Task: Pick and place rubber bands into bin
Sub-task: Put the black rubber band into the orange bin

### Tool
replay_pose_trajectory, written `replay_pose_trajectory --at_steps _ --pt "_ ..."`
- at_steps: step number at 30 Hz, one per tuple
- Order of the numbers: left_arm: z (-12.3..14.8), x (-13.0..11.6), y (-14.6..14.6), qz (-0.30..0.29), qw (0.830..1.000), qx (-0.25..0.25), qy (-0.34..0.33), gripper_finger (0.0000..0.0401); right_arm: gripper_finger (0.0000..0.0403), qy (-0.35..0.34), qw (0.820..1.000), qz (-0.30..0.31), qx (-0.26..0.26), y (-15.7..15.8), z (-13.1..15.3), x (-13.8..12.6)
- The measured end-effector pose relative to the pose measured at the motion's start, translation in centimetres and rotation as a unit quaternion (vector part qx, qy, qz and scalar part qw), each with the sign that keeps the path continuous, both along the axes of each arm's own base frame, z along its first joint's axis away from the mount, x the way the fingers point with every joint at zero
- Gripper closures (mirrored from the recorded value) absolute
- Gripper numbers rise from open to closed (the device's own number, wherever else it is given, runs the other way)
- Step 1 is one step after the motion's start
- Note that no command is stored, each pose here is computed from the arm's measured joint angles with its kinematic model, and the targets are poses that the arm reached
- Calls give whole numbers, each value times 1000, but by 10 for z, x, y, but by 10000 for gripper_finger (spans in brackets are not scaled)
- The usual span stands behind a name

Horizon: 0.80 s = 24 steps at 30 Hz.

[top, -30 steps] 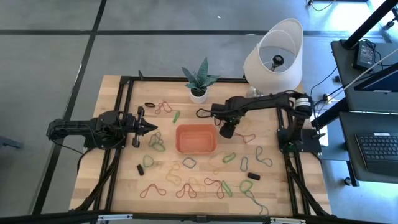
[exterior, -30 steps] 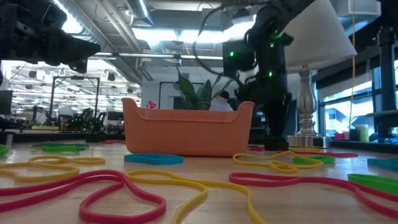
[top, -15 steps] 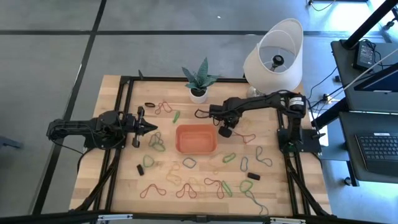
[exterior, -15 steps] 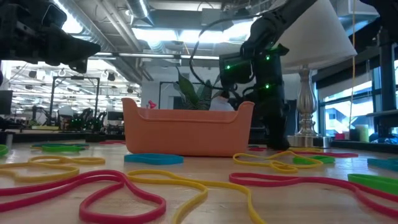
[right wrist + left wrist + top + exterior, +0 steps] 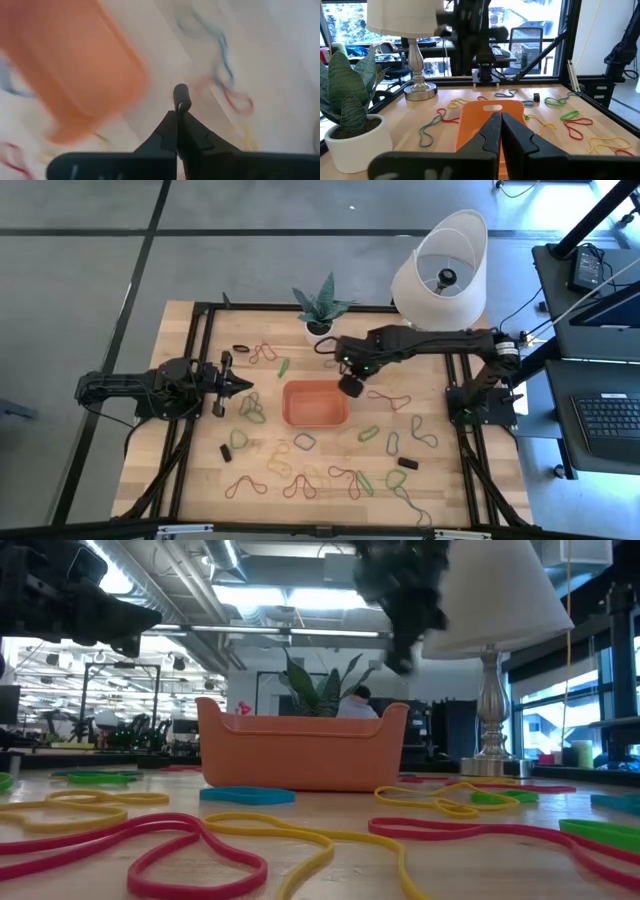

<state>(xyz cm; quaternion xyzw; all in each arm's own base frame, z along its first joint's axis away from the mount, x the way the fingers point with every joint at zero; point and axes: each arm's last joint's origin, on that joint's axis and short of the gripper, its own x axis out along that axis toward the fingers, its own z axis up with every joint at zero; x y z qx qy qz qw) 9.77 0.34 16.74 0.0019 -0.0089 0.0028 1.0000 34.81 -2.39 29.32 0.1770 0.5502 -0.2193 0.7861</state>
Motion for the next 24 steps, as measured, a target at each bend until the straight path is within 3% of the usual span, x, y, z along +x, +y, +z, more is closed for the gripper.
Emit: replay_pose_trajectory --at_steps 5,8,16,24 --pt "0 0 0 0 1000 0 0 393 401 -51 998 33 -4 22 22 38" --pt "0 0 0 0 1000 0 0 393 401 -54 997 47 -4 32 17 63" --pt "0 0 0 0 1000 0 0 393 402 -7 995 93 30 57 -35 114" --pt "0 0 0 0 1000 0 0 395 389 74 993 85 41 63 -93 127"
